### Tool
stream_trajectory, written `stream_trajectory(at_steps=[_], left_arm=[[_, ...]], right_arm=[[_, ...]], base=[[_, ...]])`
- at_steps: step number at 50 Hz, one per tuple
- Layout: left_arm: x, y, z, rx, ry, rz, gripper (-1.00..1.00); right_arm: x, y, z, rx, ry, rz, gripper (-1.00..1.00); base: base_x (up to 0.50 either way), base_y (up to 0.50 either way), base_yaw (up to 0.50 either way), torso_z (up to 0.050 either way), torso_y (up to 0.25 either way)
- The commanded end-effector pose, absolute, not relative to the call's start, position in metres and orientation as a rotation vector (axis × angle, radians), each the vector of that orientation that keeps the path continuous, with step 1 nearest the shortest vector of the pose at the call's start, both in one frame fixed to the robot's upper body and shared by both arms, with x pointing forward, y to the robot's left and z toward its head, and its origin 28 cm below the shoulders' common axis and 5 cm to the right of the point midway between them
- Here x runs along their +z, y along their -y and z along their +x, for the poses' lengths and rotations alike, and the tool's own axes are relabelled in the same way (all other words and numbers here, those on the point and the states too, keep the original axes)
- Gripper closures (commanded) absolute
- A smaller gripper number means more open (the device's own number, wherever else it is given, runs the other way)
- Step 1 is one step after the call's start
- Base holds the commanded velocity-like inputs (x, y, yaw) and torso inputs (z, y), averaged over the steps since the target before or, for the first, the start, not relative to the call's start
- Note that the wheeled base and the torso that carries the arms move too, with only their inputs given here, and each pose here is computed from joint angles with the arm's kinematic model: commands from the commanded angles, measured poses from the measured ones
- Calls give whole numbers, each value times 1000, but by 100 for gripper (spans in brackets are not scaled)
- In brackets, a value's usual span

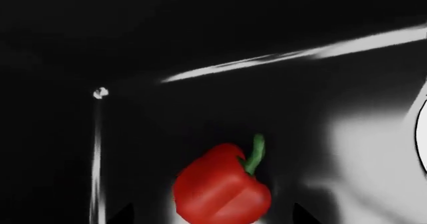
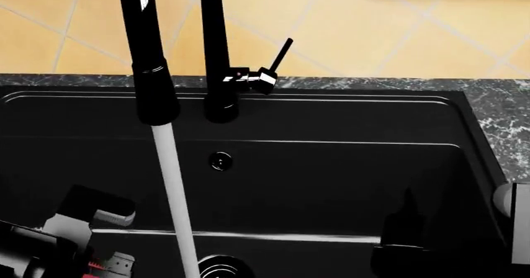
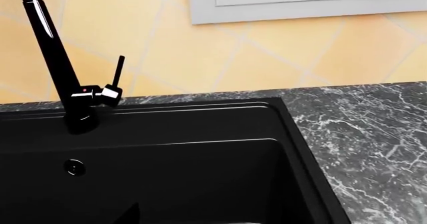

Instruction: Pick the eggplants and mangos from the sink and place them in one bowl. Place the bell pepper in the other bowl. Then turn off the sink faucet.

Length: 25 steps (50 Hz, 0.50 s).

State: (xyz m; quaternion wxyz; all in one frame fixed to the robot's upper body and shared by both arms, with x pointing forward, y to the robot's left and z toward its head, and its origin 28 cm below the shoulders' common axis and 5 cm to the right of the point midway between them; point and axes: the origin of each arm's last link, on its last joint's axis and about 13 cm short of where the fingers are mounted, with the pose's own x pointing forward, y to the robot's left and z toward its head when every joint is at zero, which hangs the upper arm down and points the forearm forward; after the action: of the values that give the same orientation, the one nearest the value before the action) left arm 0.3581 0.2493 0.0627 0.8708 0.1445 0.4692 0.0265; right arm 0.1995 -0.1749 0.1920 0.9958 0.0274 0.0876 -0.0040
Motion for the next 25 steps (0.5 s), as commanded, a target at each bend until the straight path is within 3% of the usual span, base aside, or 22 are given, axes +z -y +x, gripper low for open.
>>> stream_trajectory(at_steps=[1,16,25], left_arm=[[65,-253,360,136,-961,193,-100],[63,-254,361,135,-936,175,-100],[62,-252,361,119,-934,186,-100]], right_arm=[[190,173,199,13,-163,59,-100],[186,172,200,18,-168,65,-100],[185,172,201,19,-170,67,-100]], base=[[0,0,0,0,0],[0,0,0,0,0],[0,0,0,14,-125]])
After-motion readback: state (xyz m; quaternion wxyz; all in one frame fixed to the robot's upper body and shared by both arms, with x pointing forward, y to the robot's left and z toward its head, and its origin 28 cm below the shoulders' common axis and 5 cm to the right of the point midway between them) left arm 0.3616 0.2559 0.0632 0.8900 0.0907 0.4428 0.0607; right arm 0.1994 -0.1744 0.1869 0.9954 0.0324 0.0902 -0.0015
